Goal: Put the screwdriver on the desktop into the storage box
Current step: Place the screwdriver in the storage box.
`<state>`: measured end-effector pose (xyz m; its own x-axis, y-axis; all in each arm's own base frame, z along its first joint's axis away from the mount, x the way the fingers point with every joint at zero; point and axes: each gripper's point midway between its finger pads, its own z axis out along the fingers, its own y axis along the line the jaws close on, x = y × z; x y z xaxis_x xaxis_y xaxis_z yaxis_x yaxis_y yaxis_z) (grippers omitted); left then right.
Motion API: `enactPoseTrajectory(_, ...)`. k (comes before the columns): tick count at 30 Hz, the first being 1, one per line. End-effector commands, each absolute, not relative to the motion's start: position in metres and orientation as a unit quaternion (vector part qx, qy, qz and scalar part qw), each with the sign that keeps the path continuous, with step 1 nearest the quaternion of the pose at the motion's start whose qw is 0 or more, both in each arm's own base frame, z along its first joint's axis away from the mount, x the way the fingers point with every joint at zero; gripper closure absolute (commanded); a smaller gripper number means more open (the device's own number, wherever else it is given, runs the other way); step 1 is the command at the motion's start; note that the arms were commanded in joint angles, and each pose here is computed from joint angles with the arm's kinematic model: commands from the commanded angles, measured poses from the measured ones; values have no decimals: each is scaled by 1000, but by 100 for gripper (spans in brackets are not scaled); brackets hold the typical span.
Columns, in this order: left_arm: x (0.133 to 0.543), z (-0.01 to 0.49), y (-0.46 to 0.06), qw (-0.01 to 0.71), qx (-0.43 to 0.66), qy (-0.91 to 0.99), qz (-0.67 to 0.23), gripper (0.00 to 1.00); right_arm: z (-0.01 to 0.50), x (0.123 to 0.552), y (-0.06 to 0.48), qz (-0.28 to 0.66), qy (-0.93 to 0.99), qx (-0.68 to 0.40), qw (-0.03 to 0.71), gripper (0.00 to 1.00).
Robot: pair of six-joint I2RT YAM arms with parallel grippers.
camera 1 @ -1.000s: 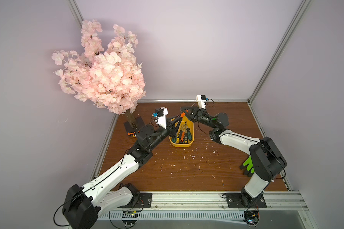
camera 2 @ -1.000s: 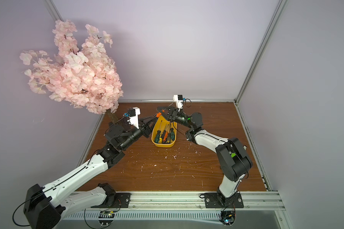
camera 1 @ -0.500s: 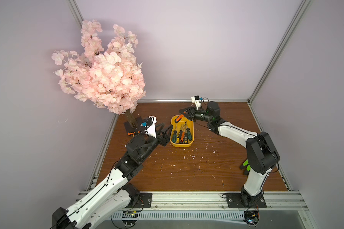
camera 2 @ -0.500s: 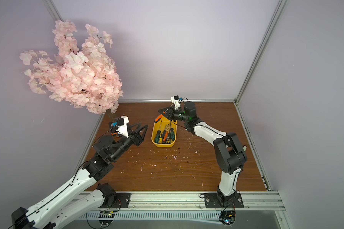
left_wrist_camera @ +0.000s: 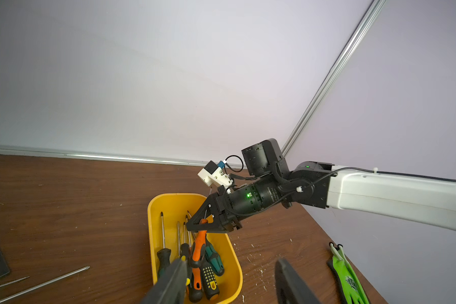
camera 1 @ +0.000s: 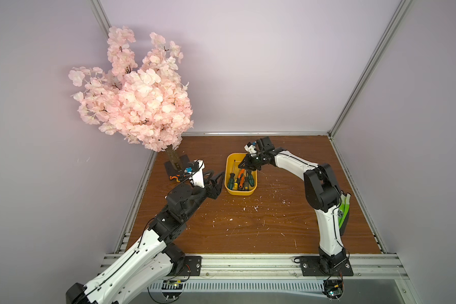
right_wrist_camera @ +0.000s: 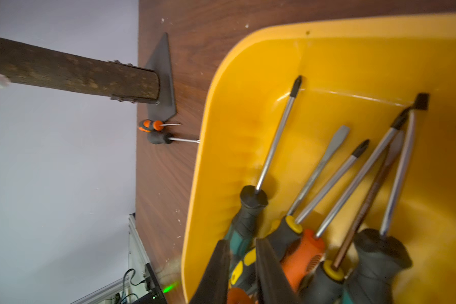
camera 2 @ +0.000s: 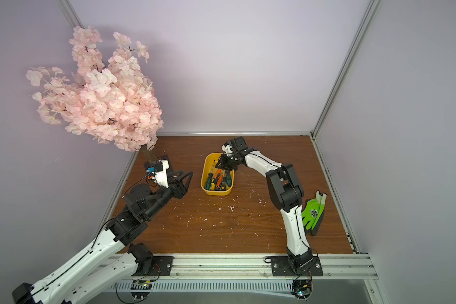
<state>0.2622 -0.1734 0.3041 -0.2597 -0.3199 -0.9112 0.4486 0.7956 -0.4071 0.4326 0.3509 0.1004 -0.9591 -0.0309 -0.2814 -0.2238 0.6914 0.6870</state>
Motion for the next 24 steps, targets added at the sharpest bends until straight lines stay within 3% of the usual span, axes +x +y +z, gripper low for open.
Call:
enactPoseTrajectory(1, 262, 302, -171, 603, 38, 732, -314, 44, 113, 430, 343, 360, 919, -102, 123, 87)
enactPoseTrajectory(12, 265, 291, -173, 593, 38, 744, -306, 44, 84, 422, 338, 345, 929, -91, 95, 84)
enactPoseTrajectory(18, 269, 287, -171, 587, 31, 754, -293, 44, 86, 424, 339, 349, 928, -87, 98, 61)
enactPoseTrajectory(24, 273, 279, -167, 575, 22, 769, -276, 43, 98, 425, 339, 357, 924, -86, 108, 51)
